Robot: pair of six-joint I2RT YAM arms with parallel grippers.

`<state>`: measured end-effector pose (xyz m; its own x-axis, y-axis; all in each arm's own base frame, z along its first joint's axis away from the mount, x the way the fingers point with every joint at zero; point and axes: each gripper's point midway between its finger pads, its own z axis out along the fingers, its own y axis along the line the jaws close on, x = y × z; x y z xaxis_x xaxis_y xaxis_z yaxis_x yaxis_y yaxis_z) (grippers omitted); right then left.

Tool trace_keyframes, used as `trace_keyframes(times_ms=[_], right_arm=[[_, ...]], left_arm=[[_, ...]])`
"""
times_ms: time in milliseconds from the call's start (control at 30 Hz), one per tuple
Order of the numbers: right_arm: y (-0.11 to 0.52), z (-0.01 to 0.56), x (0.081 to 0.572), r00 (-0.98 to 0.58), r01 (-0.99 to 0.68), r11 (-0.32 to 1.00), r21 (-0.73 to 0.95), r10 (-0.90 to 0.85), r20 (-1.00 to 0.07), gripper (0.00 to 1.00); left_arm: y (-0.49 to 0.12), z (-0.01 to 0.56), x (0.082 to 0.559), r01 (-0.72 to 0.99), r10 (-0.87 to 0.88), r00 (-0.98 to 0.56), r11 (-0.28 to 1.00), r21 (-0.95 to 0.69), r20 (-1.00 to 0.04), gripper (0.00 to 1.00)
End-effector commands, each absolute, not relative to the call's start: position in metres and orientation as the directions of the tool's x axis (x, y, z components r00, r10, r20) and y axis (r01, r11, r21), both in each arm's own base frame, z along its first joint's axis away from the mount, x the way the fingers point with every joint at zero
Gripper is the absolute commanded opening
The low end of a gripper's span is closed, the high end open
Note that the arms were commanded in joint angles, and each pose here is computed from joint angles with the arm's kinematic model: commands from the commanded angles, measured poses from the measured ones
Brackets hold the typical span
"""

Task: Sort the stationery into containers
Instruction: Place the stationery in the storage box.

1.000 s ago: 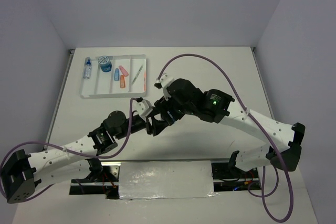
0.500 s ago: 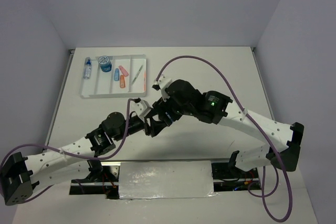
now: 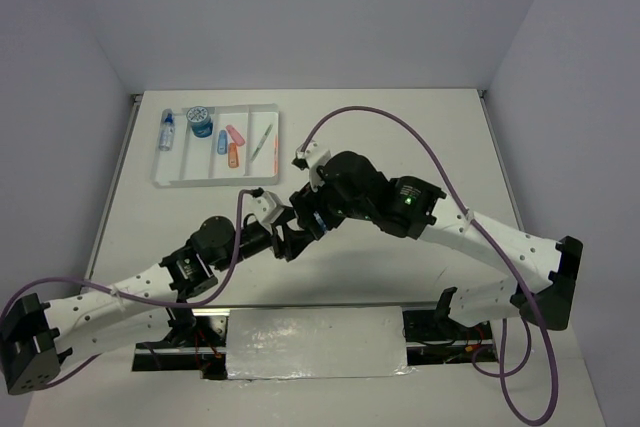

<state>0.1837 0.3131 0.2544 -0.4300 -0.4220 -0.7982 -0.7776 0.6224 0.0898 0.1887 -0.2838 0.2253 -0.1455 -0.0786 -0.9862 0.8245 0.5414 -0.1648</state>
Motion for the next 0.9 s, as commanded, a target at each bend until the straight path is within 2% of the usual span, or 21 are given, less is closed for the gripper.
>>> trace_keyframes(times_ms=[0, 33, 133, 200, 233, 267, 300, 333, 367, 400, 700, 867], right_arm=[[0.329, 0.289, 0.18, -0.411, -0.796, 0.577, 0.183, -0.292, -0.863, 0.77], [0.33, 0.293, 0.177, -0.409, -0.804, 0.56, 0.199, -0.279, -0.869, 0.74], [0.329, 0.302, 0.173, -0.401, -0.821, 0.524, 0.227, -0.247, -0.882, 0.5], [0.328, 0.302, 0.173, -0.4, -0.821, 0.525, 0.224, -0.249, -0.882, 0.42], [0.329, 0.301, 0.173, -0.402, -0.822, 0.525, 0.223, -0.255, -0.879, 0.45], [0.329, 0.298, 0.173, -0.405, -0.821, 0.526, 0.221, -0.265, -0.875, 0.53], [0.328, 0.296, 0.174, -0.411, -0.817, 0.533, 0.219, -0.272, -0.87, 0.72], [0.329, 0.293, 0.176, -0.415, -0.814, 0.539, 0.218, -0.276, -0.867, 0.84], [0.329, 0.293, 0.177, -0.416, -0.81, 0.544, 0.218, -0.273, -0.867, 0.93], [0.329, 0.29, 0.176, -0.419, -0.81, 0.544, 0.22, -0.274, -0.865, 0.97], [0.326, 0.3, 0.18, -0.421, -0.804, 0.541, 0.245, -0.228, -0.878, 1.0], [0.309, 0.308, 0.198, -0.438, -0.747, 0.605, 0.274, -0.138, -0.889, 1.0]], left_arm=[[-0.278, 0.262, 0.198, 0.803, -0.196, -0.064, 0.573, -0.167, -0.979, 0.0], [-0.277, 0.262, 0.199, 0.798, -0.197, -0.064, 0.579, -0.168, -0.978, 0.0], [-0.274, 0.26, 0.2, 0.787, -0.202, -0.061, 0.592, -0.172, -0.977, 0.0], [-0.273, 0.263, 0.199, 0.789, -0.209, -0.056, 0.59, -0.172, -0.976, 0.0], [-0.273, 0.263, 0.199, 0.79, -0.212, -0.054, 0.588, -0.172, -0.976, 0.0], [-0.272, 0.264, 0.199, 0.79, -0.214, -0.053, 0.589, -0.172, -0.975, 0.0], [-0.272, 0.265, 0.198, 0.791, -0.215, -0.052, 0.588, -0.172, -0.975, 0.0], [-0.272, 0.265, 0.199, 0.789, -0.215, -0.05, 0.59, -0.171, -0.975, 0.0], [-0.271, 0.266, 0.198, 0.79, -0.22, -0.048, 0.589, -0.172, -0.974, 0.0], [-0.271, 0.266, 0.198, 0.789, -0.222, -0.047, 0.59, -0.172, -0.974, 0.0], [-0.268, 0.264, 0.201, 0.776, -0.217, -0.048, 0.607, -0.173, -0.975, 0.0], [-0.266, 0.264, 0.202, 0.767, -0.221, -0.047, 0.616, -0.177, -0.974, 0.0]])
